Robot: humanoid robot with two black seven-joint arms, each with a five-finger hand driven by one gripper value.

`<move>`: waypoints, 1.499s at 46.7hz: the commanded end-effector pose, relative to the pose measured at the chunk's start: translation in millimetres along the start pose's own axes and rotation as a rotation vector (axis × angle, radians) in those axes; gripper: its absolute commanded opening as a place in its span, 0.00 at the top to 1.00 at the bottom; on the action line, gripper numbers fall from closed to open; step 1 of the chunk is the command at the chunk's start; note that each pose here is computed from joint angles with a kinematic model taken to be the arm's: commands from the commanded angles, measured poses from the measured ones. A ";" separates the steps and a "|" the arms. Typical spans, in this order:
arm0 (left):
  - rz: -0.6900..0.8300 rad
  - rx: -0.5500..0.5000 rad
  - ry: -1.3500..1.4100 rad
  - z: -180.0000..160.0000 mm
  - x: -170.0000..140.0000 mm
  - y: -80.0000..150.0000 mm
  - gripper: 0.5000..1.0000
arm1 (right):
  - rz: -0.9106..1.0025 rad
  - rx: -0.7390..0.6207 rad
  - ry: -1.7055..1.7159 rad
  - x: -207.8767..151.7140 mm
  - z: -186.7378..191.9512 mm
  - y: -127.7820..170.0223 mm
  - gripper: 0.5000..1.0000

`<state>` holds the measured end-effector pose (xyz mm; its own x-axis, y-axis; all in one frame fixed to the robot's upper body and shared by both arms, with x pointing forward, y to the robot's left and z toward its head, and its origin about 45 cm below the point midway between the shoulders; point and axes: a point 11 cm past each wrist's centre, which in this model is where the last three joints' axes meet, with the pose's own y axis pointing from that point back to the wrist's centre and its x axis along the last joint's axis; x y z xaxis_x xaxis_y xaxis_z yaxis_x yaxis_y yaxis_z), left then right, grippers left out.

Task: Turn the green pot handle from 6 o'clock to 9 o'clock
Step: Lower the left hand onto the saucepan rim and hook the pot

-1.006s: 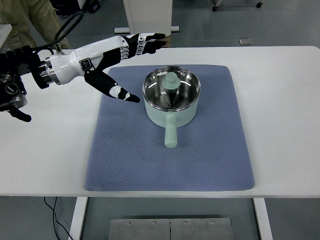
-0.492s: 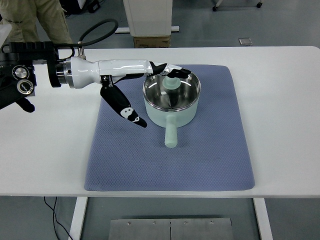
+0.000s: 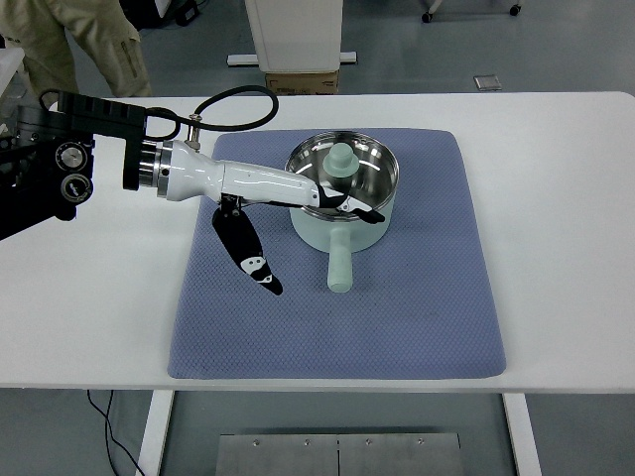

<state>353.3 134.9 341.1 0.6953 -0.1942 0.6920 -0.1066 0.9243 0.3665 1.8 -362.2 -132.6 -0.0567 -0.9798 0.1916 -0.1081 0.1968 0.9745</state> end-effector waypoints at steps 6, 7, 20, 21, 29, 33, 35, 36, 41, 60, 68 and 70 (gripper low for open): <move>-0.030 0.000 -0.015 0.5 -3.8 -10.0 0.00 | 0.000 0.001 0.000 0.0 -0.1 0.0 0.00; -0.032 0.004 -0.018 0.4 -3.5 -11.4 0.00 | 0.000 0.001 0.000 0.0 -0.1 0.0 0.00; -0.085 0.076 -0.057 -11.6 -8.0 -19.7 0.00 | 0.000 0.001 0.000 0.0 -0.1 0.0 0.00; -0.086 0.077 -0.059 -11.9 -7.8 -20.4 0.00 | 0.000 0.001 0.000 0.0 -0.1 0.0 0.00; -0.116 0.076 -0.080 -9.2 -5.3 -31.7 0.00 | 0.000 0.001 -0.001 0.0 -0.1 0.0 0.00; -0.128 0.072 -0.086 -7.8 -4.8 -37.5 0.00 | 0.000 -0.001 0.000 0.0 0.1 0.0 0.00; -0.133 0.068 -0.089 -6.7 -4.4 -40.2 0.00 | 0.000 -0.001 0.000 0.0 0.1 0.0 0.00; -0.137 0.066 -0.093 -5.5 -4.0 -42.1 0.00 | 0.000 -0.001 0.000 0.0 0.1 0.0 0.00; -0.160 0.071 -0.091 -6.8 -5.5 -47.0 0.00 | 0.000 0.001 0.000 0.0 -0.1 0.0 0.00; -0.223 0.062 -0.103 0.0 -4.0 -63.2 0.00 | 0.000 -0.001 0.000 0.0 0.1 0.0 0.00; -0.273 0.080 -0.157 -1.2 -9.0 -71.9 0.00 | 0.000 0.001 0.000 0.0 -0.1 0.0 0.00; -0.284 0.085 -0.157 -1.9 -10.0 -72.3 0.00 | 0.000 0.001 0.000 0.0 -0.1 0.0 0.00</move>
<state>355.5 70.9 308.7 0.5909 -0.4805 0.6481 0.0081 0.8068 0.5908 1.8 -362.2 -132.6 -0.0567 -0.9799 0.1915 -0.1080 0.1967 0.9745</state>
